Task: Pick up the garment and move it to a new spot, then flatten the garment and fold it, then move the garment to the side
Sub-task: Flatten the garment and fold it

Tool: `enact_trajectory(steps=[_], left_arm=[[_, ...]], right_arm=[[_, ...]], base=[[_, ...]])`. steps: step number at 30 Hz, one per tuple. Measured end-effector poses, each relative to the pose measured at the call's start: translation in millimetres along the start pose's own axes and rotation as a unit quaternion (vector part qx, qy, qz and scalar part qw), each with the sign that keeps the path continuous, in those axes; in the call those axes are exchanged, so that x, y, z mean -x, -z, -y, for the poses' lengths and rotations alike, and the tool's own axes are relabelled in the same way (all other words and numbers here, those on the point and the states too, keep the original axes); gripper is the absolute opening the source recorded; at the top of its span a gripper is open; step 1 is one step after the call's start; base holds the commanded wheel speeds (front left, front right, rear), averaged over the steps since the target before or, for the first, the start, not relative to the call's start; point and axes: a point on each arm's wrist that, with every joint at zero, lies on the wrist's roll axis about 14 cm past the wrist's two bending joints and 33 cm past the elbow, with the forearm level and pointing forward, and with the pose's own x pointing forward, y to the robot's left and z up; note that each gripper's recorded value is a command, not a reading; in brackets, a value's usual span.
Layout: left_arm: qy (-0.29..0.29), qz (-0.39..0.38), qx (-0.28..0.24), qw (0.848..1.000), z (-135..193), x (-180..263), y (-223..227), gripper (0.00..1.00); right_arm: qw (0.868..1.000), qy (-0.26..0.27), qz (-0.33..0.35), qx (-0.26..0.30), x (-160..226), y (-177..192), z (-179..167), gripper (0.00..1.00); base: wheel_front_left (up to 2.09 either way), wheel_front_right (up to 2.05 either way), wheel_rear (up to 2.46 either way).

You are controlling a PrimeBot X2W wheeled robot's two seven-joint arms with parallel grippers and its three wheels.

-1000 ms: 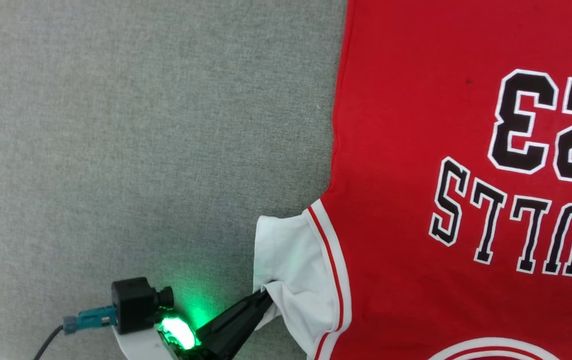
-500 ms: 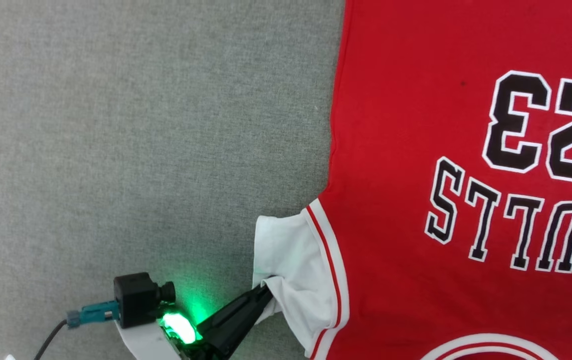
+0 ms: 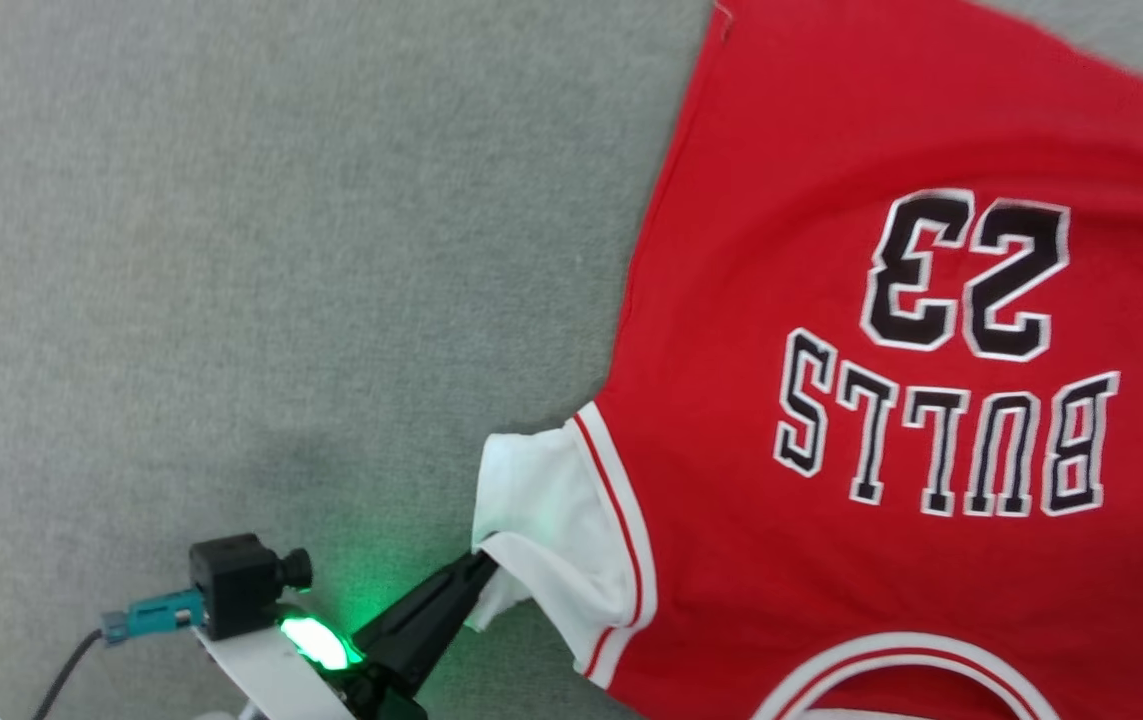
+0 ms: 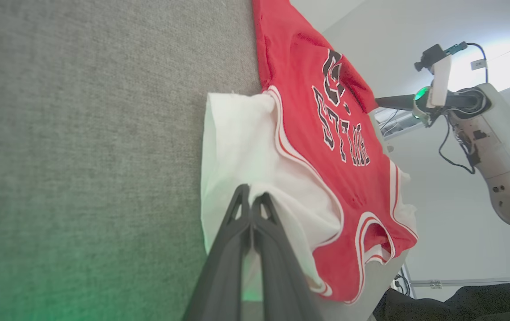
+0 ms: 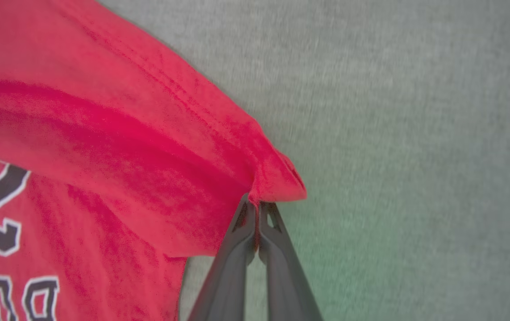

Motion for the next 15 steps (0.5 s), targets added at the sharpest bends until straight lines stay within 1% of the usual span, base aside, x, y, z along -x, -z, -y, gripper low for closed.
enact_trajectory(steps=[4, 8, 9, 10, 15], left_arm=[[0.012, 0.005, -0.015, 1.0, 7.0, 0.7, -6.2, 0.0], [0.026, 0.008, -0.025, 0.999, 16.9, 2.7, -9.4, 0.0], [0.026, 0.008, -0.025, 0.999, 16.9, 2.7, -9.4, 0.0], [0.03, 0.009, -0.025, 0.999, 20.7, 4.1, -9.8, 0.0], [0.04, 0.01, -0.03, 0.999, 28.0, 7.2, -10.7, 0.0]], right_arm=[[1.0, 0.001, -0.007, -0.001, 30.5, 29.9, 7.8, 0.0], [1.0, -0.003, -0.03, 0.001, 56.1, 71.0, 8.0, 0.0], [1.0, -0.003, -0.03, 0.001, 56.1, 71.0, 8.0, 0.0], [0.999, -0.008, -0.046, 0.002, 67.6, 93.9, 4.8, 0.0], [0.995, -0.026, -0.092, -0.002, 90.2, 154.8, -10.8, 0.0]], base=[[0.0, 0.0, 0.0], [0.0, 0.0, 0.0], [0.0, 0.0, 0.0], [0.0, 0.0, 0.0], [0.0, 0.0, 0.0]])
